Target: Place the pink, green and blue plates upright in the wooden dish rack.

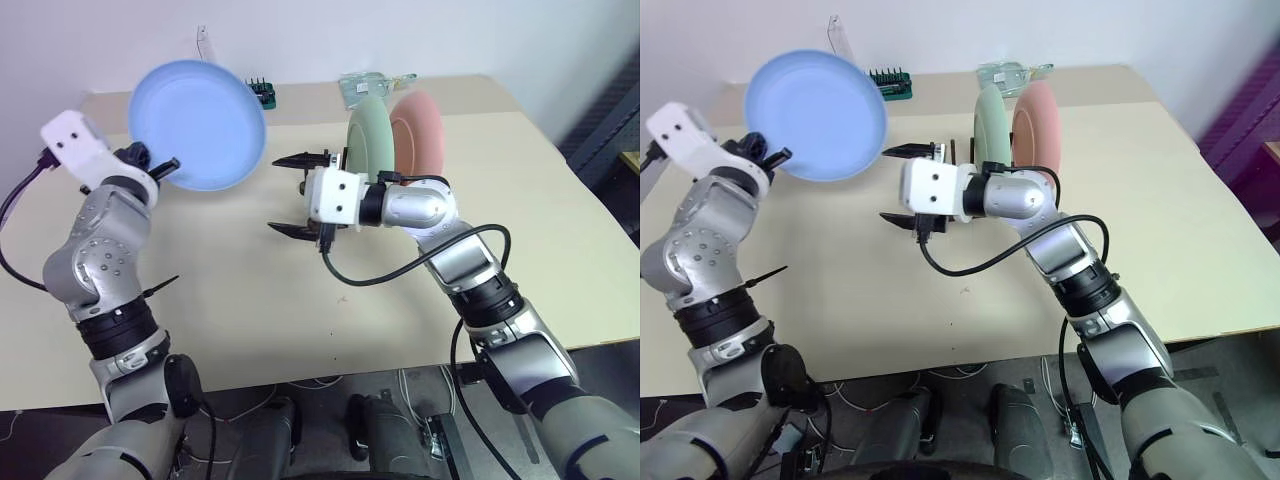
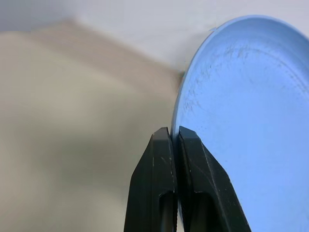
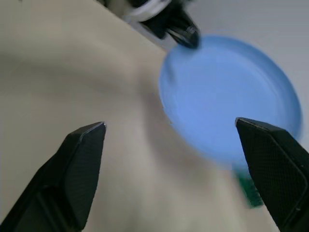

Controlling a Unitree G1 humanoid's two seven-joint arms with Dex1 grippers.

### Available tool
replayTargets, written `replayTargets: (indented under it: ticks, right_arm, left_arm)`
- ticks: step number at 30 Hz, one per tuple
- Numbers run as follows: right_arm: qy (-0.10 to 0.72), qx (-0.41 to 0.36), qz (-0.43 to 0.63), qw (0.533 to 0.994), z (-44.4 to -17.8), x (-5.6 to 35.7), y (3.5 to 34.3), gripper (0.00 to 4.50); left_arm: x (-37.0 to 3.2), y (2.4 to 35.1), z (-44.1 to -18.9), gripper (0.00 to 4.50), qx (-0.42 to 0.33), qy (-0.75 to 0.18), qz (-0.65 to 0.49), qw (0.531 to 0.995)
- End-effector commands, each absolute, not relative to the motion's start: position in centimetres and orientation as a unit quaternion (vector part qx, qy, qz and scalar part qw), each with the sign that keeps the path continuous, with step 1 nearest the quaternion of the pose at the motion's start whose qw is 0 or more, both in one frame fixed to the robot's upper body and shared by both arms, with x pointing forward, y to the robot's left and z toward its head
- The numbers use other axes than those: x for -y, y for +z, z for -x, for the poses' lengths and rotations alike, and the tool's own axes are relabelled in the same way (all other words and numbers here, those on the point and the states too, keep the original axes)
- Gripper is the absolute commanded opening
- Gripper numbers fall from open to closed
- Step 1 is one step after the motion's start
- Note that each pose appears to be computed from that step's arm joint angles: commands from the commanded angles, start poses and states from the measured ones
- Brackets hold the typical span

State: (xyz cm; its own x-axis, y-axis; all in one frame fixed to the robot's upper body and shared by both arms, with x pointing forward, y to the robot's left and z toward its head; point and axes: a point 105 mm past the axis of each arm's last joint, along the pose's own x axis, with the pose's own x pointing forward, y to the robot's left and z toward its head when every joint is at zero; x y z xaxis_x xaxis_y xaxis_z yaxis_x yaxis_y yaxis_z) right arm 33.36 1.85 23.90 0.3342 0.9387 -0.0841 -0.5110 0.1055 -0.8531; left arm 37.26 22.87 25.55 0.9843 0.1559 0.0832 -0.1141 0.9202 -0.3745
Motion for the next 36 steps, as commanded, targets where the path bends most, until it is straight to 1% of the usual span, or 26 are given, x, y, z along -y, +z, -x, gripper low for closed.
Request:
replayTargets:
  ticks: [1,4,8,9,11,12,13,17,18,19,22,25,27,28,30,32,34,36]
  right_arm:
    - [0.486,0.305,0.462,0.676,-33.8,-2.9,25.3,4.46]
    - [0.462,0.311,0.509,0.656,-35.0,-3.1,24.8,4.46]
    - [0.419,0.325,0.549,0.646,-36.5,-3.0,25.2,4.46]
    - [0.408,0.327,0.559,0.644,-36.8,-2.9,25.2,4.22]
    - [0.394,0.327,0.573,0.640,-37.3,-2.6,25.1,3.58]
    - [0.389,0.326,0.578,0.638,-37.5,-2.4,25.0,3.14]
    - [0.385,0.326,0.581,0.638,-37.7,-2.3,25.0,2.68]
    - [0.374,0.334,0.582,0.641,-37.7,-2.0,25.2,0.56]
    - [0.372,0.336,0.582,0.641,-37.7,-2.0,25.3,0.12]
    - [0.371,0.337,0.582,0.640,-37.7,-1.9,25.3,0.05]
    - [0.364,0.343,0.587,0.637,-37.6,-1.8,25.4,0.00]
    - [0.365,0.348,0.585,0.636,-37.4,-1.8,25.5,0.00]
    - [0.369,0.352,0.575,0.640,-37.1,-1.9,25.7,0.00]
    - [0.372,0.354,0.570,0.641,-37.0,-1.9,25.8,0.00]
    - [0.377,0.360,0.559,0.644,-36.7,-1.9,26.2,0.00]
    - [0.382,0.368,0.552,0.644,-36.5,-1.9,26.5,0.00]
    - [0.387,0.377,0.539,0.646,-36.0,-1.7,27.2,0.00]
    - [0.398,0.391,0.504,0.660,-35.3,-1.6,28.4,0.00]
  left_arm:
    - [-19.9,28.6,-36.4,0.00,0.090,0.024,0.172,0.981]
    - [-18.1,29.1,-36.0,0.00,0.087,-0.002,0.167,0.982]
    - [-16.0,29.7,-35.5,0.00,0.084,-0.037,0.168,0.982]
    - [-15.7,29.7,-35.4,0.00,0.082,-0.042,0.169,0.981]
    - [-15.5,29.7,-35.3,0.00,0.081,-0.045,0.171,0.981]
    - [-15.4,29.8,-35.2,0.00,0.081,-0.046,0.172,0.981]
    - [-15.4,29.8,-35.2,0.00,0.082,-0.046,0.171,0.981]
    - [-15.8,29.7,-35.3,0.00,0.079,-0.040,0.173,0.981]
    - [-15.9,29.6,-35.4,0.00,0.077,-0.038,0.173,0.981]
    - [-16.0,29.5,-35.5,0.00,0.076,-0.036,0.173,0.981]
    - [-15.9,30.1,-35.4,0.95,0.096,-0.049,0.221,0.969]
    - [-17.0,32.0,-35.1,2.37,0.146,-0.042,0.283,0.947]
    - [-18.9,34.0,-34.5,3.44,0.201,-0.019,0.315,0.927]
    - [-20.1,35.0,-34.1,3.86,0.231,-0.006,0.329,0.916]
    - [-23.1,36.0,-33.5,3.86,0.268,0.046,0.313,0.910]
    - [-26.1,36.1,-33.2,3.86,0.282,0.108,0.275,0.912]
    - [-28.2,35.5,-33.1,3.86,0.267,0.153,0.192,0.932]
    - [-29.6,34.6,-32.9,3.86,0.252,0.178,0.100,0.946]
